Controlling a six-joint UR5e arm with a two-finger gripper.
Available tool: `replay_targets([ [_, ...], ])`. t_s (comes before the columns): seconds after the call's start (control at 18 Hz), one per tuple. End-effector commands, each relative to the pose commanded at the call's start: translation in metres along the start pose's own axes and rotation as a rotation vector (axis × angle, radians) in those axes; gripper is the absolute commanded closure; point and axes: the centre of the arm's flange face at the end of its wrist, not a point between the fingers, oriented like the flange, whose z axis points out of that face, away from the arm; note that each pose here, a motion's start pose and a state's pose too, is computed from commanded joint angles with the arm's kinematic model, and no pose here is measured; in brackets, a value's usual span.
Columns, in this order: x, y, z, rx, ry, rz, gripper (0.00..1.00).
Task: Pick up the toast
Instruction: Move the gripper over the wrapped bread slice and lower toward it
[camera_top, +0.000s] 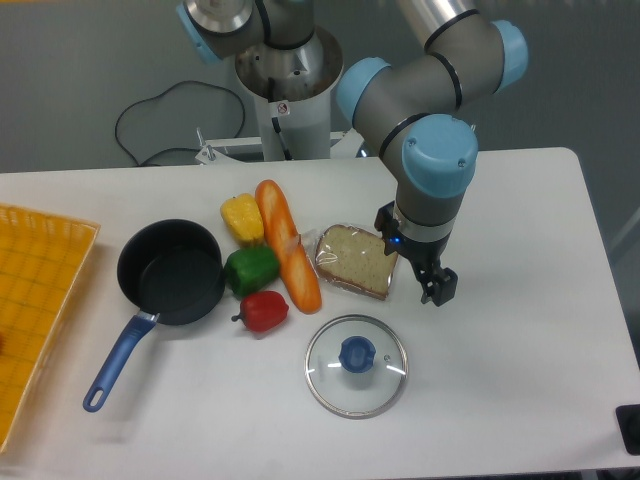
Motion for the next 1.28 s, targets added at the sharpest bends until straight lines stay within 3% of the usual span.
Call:
replay_targets([
  [0.39, 0.039, 0.026, -0.010, 0.002, -0.008, -0.073, 0.00],
  [0.61, 0.041, 0.024, -0.007, -0.001, -0.002, -0.230, 0.00],
  [1.06, 0.075, 0.020, 0.033, -0.006, 0.078, -0.232, 0.00],
  [1.28, 0.093, 0.020, 0.037, 0.002, 0.054, -0.231, 0.00],
])
